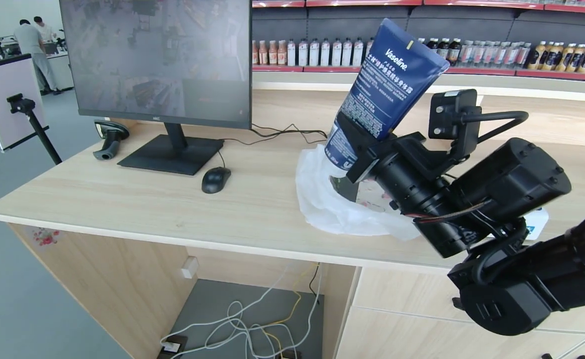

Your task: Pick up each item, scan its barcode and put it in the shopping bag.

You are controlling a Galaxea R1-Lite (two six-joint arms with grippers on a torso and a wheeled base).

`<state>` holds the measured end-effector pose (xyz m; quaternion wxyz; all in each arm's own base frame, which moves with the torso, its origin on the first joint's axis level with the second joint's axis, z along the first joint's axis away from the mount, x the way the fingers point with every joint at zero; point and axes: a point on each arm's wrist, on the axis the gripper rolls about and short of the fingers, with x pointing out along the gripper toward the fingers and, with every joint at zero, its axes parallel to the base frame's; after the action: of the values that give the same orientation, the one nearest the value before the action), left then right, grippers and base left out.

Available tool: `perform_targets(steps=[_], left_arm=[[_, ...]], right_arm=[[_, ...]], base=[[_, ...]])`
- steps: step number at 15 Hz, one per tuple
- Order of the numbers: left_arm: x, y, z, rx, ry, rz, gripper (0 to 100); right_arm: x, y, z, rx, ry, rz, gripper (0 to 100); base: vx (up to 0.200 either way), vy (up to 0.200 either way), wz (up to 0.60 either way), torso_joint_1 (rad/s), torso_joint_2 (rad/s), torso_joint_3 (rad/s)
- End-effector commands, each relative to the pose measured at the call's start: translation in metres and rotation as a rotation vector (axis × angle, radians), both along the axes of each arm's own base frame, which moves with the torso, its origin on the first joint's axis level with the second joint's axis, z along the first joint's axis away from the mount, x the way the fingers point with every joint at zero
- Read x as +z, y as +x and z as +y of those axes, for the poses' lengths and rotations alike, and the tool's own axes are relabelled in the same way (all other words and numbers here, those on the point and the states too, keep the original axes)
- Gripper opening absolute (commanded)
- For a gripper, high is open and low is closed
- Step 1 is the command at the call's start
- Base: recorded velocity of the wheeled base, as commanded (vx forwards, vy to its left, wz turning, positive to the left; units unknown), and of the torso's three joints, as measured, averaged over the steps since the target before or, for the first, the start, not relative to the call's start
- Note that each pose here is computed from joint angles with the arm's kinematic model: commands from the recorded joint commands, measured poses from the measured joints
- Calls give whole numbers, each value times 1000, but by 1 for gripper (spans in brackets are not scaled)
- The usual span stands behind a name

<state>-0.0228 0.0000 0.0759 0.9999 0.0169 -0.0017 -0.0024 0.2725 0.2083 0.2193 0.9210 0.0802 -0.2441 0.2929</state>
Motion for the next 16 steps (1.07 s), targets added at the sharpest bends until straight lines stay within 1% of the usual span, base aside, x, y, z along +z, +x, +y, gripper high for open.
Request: perform_targets(steps=[1,3,5,7,11,16], left_arm=[[0,0,0,0,14,-1,100],[0,0,0,0,17,-3,100],[0,0,0,0,17,-3,100],[0,0,0,0,17,-3,100],[0,0,0,0,17,-3,100],[0,0,0,0,17,-3,100]], right_arm=[[-7,9,2,-12,-7,10,0],[-10,14,1,-21,-11,16,0],[-13,24,-11,-64,-16,24,0],[-16,31,-15,-80,-16,30,0],[-14,33,-15,-84,-9,22,0],[-19,40,-20,-104,-13,33,0]], base=[[0,0,0,0,0,0],[0,0,0,0,0,0],[0,0,0,0,0,0],[0,0,0,0,0,0],[0,0,0,0,0,0],[0,0,0,0,0,0]])
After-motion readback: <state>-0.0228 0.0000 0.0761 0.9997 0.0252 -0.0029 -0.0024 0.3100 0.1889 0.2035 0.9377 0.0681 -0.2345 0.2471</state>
